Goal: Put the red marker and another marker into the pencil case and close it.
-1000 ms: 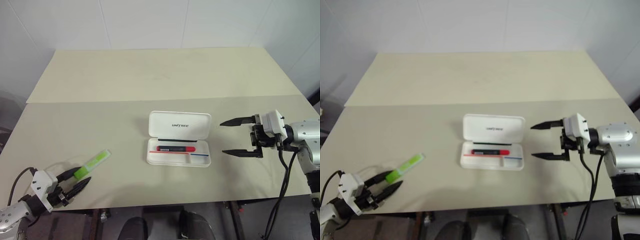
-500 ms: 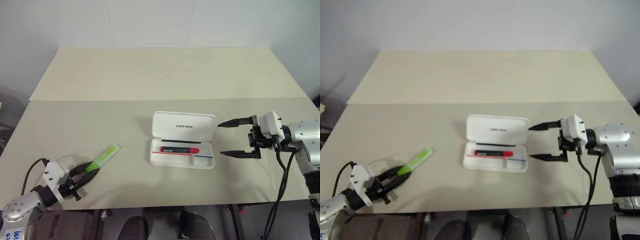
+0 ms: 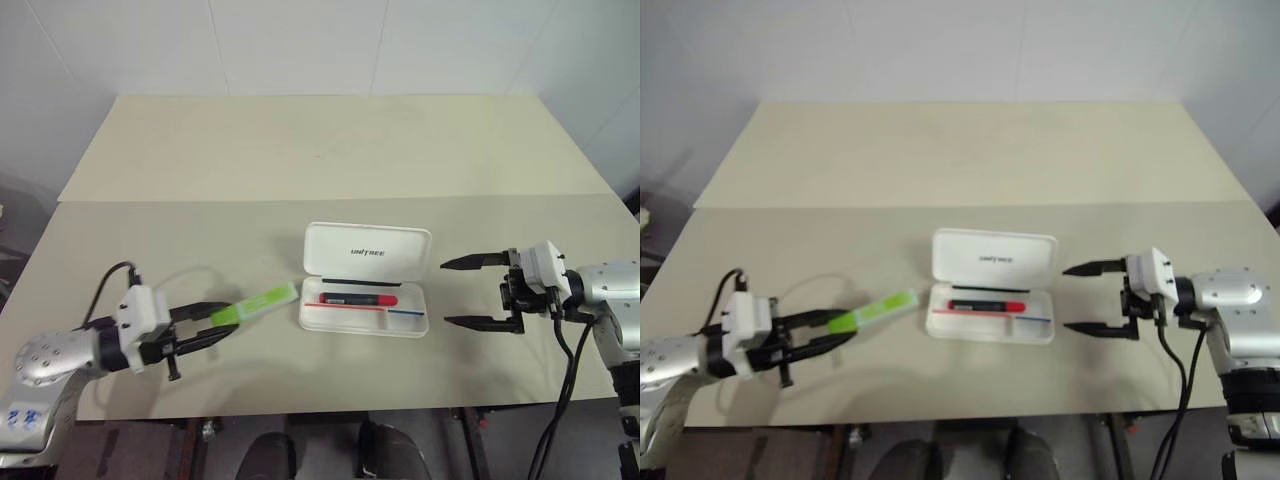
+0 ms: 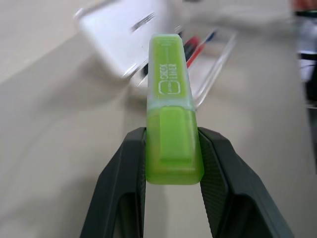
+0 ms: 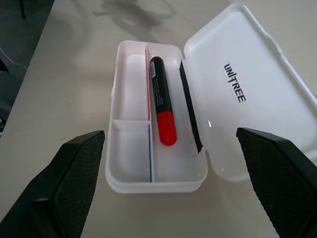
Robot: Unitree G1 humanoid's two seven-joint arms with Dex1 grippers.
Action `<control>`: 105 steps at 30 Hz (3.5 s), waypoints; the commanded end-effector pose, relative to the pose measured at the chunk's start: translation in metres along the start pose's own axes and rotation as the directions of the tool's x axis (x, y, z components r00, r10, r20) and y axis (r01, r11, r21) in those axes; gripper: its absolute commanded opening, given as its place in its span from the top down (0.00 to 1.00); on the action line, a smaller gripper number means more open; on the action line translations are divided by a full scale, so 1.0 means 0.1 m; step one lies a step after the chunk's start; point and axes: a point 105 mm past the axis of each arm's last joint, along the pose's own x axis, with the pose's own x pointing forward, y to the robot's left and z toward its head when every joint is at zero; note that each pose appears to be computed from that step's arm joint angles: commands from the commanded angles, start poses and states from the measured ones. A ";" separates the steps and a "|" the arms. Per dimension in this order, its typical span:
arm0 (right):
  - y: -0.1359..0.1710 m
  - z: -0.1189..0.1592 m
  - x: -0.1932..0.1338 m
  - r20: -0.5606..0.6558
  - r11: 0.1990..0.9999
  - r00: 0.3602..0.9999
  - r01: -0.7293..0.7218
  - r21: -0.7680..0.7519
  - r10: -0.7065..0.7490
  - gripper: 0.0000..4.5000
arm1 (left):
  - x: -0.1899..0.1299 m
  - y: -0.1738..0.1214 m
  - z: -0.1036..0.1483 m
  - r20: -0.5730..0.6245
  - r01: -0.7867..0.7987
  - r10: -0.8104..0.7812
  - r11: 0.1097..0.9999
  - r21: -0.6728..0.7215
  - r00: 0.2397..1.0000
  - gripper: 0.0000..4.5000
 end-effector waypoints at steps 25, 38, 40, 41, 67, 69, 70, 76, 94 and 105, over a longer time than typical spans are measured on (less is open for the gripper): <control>0.27 0.21 -0.21 -0.026 0.984 0.983 0.179 -0.022 -0.179 0.00 | 1.14 0.05 0.13 0.009 0.366 -0.369 0.924 0.108 0.929 0.75; 0.28 0.23 -0.18 -0.015 0.979 0.979 0.201 -0.028 -0.202 0.00 | 1.14 0.00 0.01 -0.040 0.419 -0.417 0.904 0.080 0.908 0.75; 0.28 0.24 -0.18 -0.013 0.979 0.979 0.202 -0.029 -0.202 0.00 | 1.14 0.01 0.00 -0.044 0.418 -0.416 0.905 0.079 0.908 0.75; 0.28 0.24 -0.17 -0.011 0.979 0.979 0.202 -0.030 -0.202 0.00 | 1.14 0.02 -0.02 -0.052 0.410 -0.407 0.909 0.077 0.912 0.68; -0.25 -0.09 -0.31 -0.104 0.827 0.832 0.553 0.097 -0.545 0.00 | 1.01 0.08 0.40 0.166 0.318 -0.337 0.939 0.129 0.927 0.00; -0.36 -0.20 -0.40 -0.149 0.756 0.762 0.646 0.102 -0.631 0.00 | 0.97 0.10 0.49 0.193 0.295 -0.315 0.947 0.125 0.929 0.00; -0.41 -0.24 -0.44 -0.169 0.724 0.729 0.682 0.102 -0.663 0.00 | 0.95 0.11 0.53 0.201 0.287 -0.307 0.950 0.123 0.930 0.00; -0.61 -0.53 -0.69 -0.277 0.485 0.489 0.870 0.086 -0.827 0.00 | 0.81 0.29 0.84 0.269 0.186 -0.218 0.973 0.139 0.938 0.00; -0.57 -1.13 -0.85 -0.433 0.325 0.365 0.931 0.167 -0.824 0.13 | 0.79 0.33 1.00 0.261 0.173 -0.214 0.970 0.172 0.941 0.00; -0.64 -1.10 -0.76 -0.415 0.336 0.407 0.912 0.236 -0.814 0.92 | 0.79 0.34 1.03 0.264 0.169 -0.214 0.969 0.180 0.940 0.00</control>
